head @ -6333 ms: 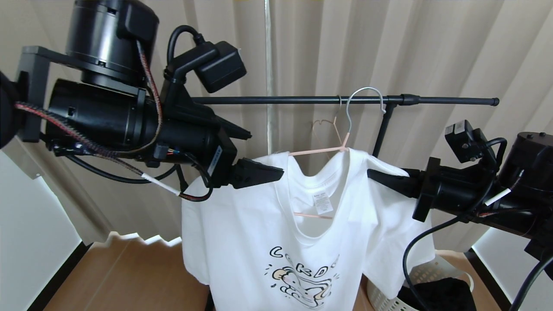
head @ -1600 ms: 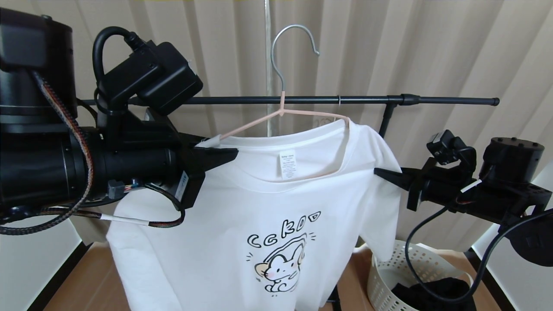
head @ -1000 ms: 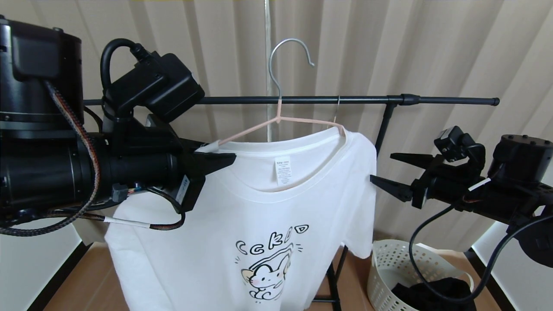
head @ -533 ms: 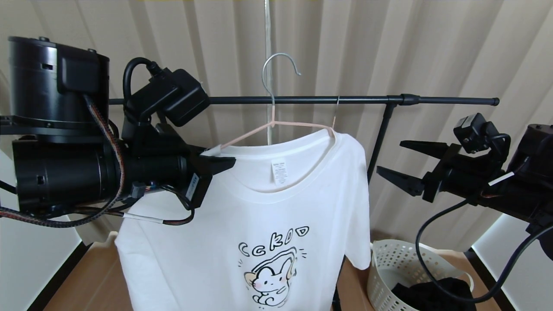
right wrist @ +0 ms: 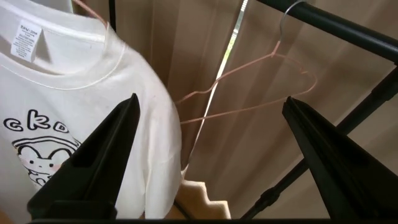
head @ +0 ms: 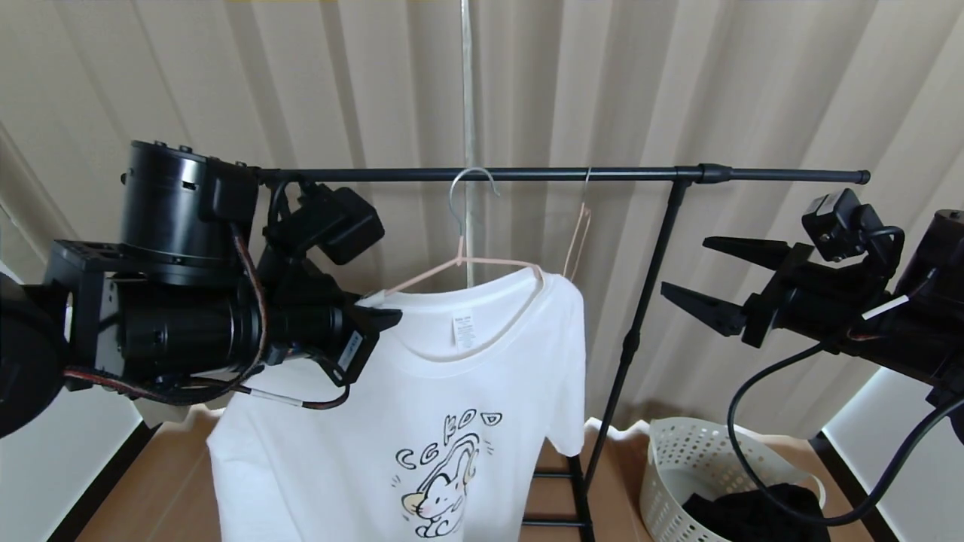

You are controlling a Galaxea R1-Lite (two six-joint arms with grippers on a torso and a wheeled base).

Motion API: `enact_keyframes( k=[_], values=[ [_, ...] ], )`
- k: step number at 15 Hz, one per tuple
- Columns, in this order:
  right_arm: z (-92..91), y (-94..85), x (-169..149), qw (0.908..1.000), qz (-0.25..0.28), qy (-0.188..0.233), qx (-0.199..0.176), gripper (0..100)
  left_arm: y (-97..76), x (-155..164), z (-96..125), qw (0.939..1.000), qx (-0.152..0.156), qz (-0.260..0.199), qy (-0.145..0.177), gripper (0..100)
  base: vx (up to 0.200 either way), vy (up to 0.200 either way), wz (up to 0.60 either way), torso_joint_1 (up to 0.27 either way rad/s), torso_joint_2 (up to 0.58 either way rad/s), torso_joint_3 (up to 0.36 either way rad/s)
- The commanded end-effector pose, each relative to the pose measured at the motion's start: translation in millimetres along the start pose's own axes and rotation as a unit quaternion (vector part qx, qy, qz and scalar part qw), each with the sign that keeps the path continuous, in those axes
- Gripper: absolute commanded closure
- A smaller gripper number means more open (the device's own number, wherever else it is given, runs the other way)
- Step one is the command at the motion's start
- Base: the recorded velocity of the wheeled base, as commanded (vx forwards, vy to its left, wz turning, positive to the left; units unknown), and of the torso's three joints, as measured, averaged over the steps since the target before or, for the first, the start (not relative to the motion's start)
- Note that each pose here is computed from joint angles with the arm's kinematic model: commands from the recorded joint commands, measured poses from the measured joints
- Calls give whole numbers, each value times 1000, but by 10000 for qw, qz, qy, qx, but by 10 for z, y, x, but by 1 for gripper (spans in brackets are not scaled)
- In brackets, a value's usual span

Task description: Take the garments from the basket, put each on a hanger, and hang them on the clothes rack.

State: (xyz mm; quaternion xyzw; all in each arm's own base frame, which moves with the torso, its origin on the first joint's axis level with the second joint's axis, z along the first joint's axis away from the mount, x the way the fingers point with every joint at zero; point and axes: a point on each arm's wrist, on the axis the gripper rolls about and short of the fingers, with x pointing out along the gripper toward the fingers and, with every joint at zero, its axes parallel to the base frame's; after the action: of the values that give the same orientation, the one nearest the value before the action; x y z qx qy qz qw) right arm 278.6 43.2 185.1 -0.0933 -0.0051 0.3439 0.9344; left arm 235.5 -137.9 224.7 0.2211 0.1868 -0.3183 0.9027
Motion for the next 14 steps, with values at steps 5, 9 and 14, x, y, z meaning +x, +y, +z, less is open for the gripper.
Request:
enact_keyframes(
  k=[5, 9, 14],
  values=[
    [-1, -8, 5, 10000, -67, 15, -2, 0, -89, 643, -599, 9947, -66, 253, 998, 100, 0, 0, 0, 0, 0, 0],
    [-23, -13, 18, 10000, -67, 48, 19, 0, -70, 885, -796, 9923, -111, 418, 1158, 100, 0, 0, 0, 0, 0, 0],
    [-30, -16, 24, 9999, -87, 66, 27, 0, 40, 1025, -936, 9898, -233, 565, 1286, 100, 0, 0, 0, 0, 0, 0]
  ],
)
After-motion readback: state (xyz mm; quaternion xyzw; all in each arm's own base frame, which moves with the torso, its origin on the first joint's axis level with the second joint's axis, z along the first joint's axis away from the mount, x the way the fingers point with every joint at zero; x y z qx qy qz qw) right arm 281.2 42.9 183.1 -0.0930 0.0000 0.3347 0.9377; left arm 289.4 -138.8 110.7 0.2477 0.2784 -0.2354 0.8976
